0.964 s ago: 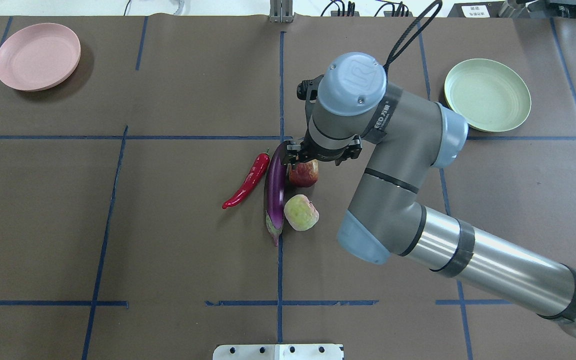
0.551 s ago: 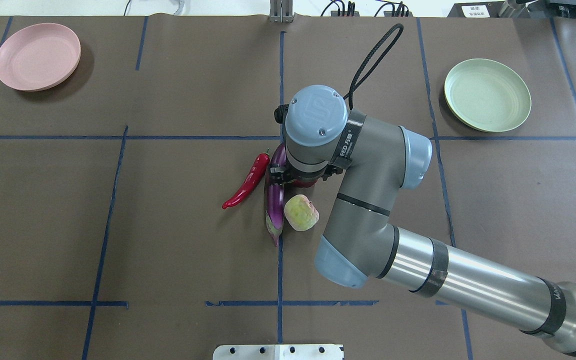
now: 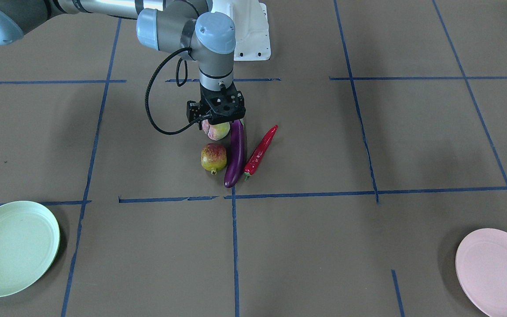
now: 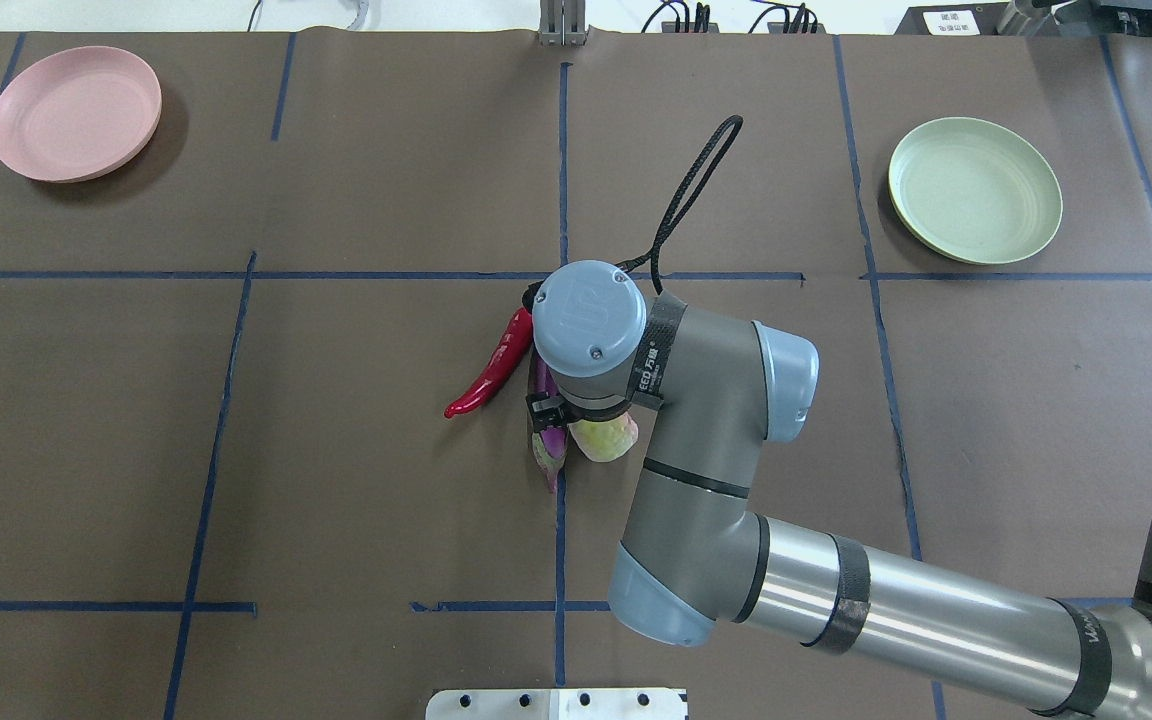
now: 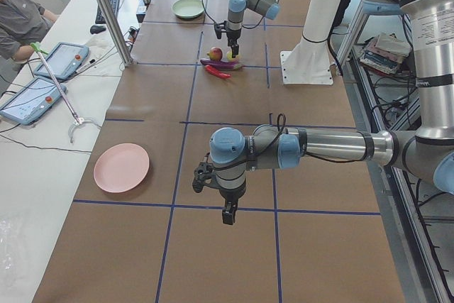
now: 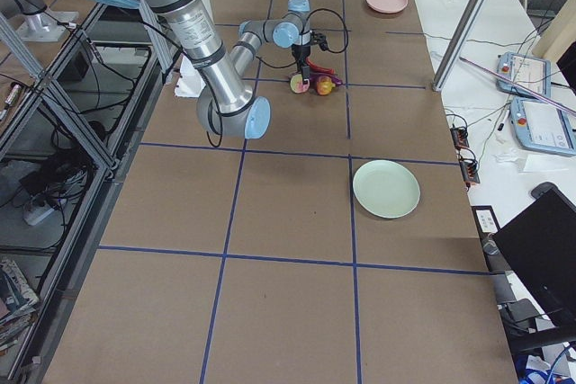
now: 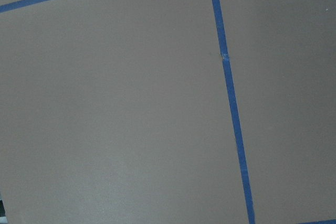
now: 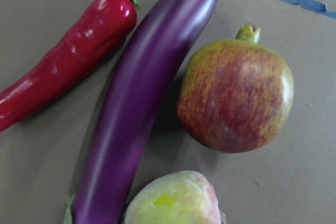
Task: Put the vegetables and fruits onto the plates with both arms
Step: 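Reach the right gripper down to the yellow-pink peach and grasp it, then lift the peach with the right gripper and carry it to the green plate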
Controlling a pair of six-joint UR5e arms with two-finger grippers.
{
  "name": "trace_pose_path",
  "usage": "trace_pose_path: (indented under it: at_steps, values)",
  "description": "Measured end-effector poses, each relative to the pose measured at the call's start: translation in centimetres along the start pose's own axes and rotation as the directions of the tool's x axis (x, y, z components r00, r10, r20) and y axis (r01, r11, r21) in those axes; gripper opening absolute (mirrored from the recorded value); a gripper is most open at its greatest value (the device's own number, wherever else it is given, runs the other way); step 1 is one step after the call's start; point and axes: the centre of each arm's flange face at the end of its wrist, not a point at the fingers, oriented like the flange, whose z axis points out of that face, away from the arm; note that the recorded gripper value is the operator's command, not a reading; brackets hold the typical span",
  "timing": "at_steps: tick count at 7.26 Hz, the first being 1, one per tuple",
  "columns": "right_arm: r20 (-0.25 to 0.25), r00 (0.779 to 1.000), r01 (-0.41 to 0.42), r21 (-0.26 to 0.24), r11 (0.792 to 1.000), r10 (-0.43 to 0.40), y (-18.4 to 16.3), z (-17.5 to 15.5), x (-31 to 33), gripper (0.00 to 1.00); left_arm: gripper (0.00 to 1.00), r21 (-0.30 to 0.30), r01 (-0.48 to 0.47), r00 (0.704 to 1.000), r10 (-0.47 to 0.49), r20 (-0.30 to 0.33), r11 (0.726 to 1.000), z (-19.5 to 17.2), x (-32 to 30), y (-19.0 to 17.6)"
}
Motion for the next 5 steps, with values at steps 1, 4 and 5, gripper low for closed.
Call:
trace_pose_path:
  at_steps: [1, 4, 5]
  values:
    - [-0.010, 1.000, 0.011, -0.009, 1.000, -0.011, 0.3, 0.7, -0.2, 0.92, 1.00, -0.003, -0.001, 1.000, 0.001, 0.000, 1.000, 0.1, 0.1, 0.0]
    - [-0.016, 1.000, 0.025, -0.018, 1.000, -0.025, 0.0, 1.1, 0.0, 0.03, 1.00, -0.011, -0.006, 1.000, 0.006, -0.002, 1.000, 0.4, 0.3, -0.1]
    - [-0.006, 1.000, 0.015, -0.016, 1.000, -0.015, -0.6, -0.1, 0.5, 0.02, 1.00, -0.012, -0.006, 1.000, 0.006, -0.002, 1.000, 0.4, 0.3, -0.1]
